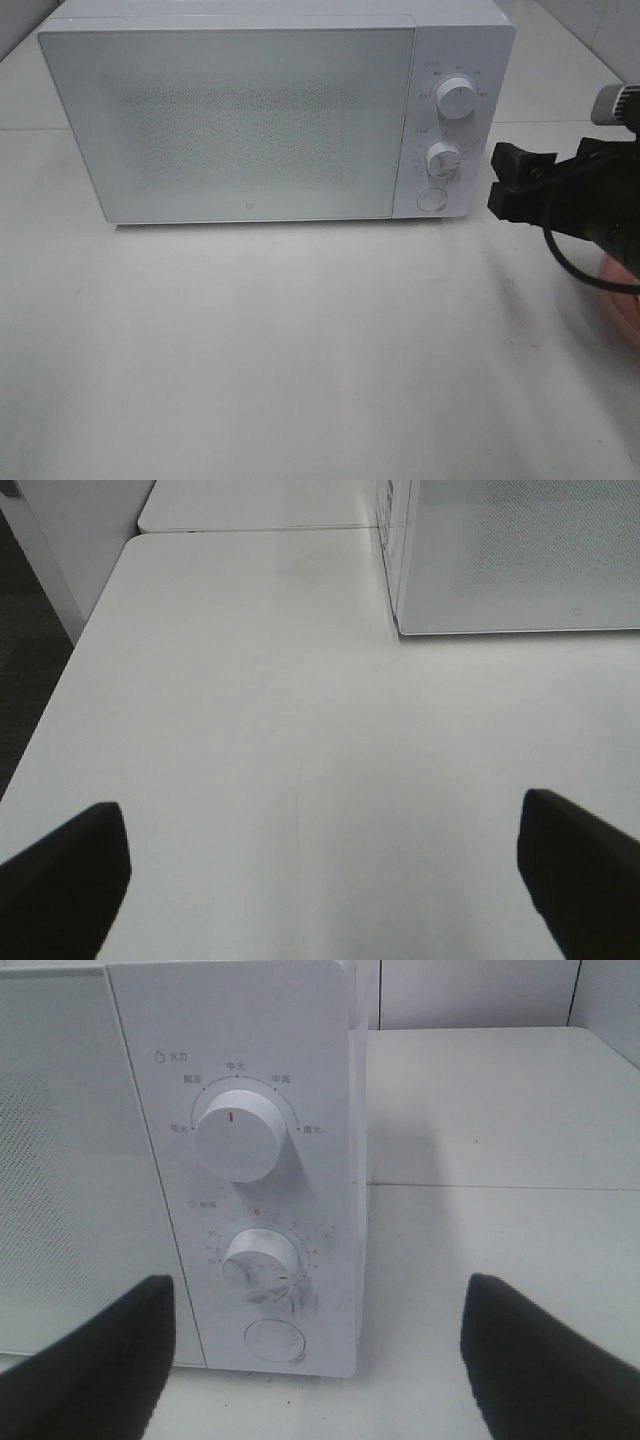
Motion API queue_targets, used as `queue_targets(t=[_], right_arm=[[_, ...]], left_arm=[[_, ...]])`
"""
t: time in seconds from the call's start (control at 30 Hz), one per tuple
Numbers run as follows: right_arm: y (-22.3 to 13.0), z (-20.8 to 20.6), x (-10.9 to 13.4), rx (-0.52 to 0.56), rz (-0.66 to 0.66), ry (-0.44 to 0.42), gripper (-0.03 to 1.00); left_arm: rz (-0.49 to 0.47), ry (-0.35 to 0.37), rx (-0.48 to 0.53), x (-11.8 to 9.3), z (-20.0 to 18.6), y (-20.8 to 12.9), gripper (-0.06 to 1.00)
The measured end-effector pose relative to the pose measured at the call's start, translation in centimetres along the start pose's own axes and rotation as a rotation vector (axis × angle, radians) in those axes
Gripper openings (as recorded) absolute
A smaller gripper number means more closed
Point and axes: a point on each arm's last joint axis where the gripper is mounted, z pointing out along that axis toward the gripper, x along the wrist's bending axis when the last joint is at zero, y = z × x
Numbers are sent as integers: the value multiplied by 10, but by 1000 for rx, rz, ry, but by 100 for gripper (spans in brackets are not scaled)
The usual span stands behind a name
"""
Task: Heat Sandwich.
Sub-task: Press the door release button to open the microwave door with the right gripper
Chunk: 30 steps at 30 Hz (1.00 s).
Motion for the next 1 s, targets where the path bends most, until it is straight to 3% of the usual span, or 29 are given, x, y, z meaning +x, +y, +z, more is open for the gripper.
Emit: queue_targets(t=[0.3,0.53,1.0], right_arm=[[-22,0,16,22,3,-34,76],[-43,-3,29,103,-7,-62,76],[-49,-3,31,122,13,-67,76]], left_arm=[[0,0,0,0,0,0,99],[0,0,0,0,0,0,99],[0,0,0,0,0,0,99]])
